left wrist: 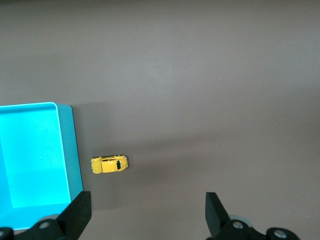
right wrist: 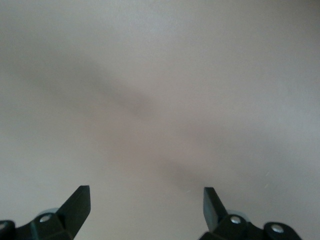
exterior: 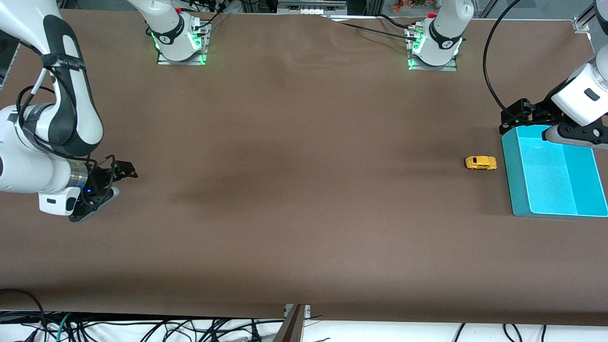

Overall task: Wind and store yellow beetle car
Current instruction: 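Reach the left gripper toward the car while the right gripper withdraws, then lower the left gripper around the car and close it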

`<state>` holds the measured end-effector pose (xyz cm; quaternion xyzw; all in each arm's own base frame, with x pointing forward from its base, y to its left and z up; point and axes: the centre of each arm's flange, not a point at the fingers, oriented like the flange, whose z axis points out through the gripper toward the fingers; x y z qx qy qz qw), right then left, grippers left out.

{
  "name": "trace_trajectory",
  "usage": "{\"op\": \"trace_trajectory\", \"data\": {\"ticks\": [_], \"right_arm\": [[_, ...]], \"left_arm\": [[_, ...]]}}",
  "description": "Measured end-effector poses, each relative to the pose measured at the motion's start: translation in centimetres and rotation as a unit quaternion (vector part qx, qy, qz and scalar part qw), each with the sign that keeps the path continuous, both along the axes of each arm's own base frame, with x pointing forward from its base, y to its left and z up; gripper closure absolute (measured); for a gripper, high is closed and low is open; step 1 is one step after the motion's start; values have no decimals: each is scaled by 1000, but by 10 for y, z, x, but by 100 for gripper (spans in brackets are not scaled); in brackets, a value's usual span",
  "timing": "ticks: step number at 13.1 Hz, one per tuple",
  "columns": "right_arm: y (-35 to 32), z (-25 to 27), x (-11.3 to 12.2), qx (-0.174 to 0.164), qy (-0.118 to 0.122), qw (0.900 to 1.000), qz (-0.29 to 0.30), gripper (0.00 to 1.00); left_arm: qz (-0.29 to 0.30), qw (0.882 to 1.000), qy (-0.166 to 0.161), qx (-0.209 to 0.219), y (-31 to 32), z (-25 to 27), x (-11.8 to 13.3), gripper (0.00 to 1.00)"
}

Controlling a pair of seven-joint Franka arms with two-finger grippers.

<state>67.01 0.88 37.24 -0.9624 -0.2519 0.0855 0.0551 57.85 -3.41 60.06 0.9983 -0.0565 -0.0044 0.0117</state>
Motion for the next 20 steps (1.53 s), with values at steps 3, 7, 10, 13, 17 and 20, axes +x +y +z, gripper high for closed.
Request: {"op": "trace_trajectory", "data": {"ticks": [3,7,10,13,17,20], "right_arm": [[36,48,-5,-29,25,994,-102,0],[46,126,-32,-45,32,985,-161,0],[43,161,-46,-52,17,985,-163,0],[35,174,-50,-73,1,983,-166,0],[24,216,-63,-90,-39,980,-173,0],[0,228,-69,-90,-47,976,-194,0]], "left_arm": [[0,1000,11,1,0,-10,4,0],[-3,999,51,3,-2,-47,16,0],[-59,995,81,-3,17,-81,27,0],[-195,973,120,-30,58,-141,42,0],[-372,920,118,-37,100,-224,63,0],[-490,869,76,-4,113,-277,60,0]]}}
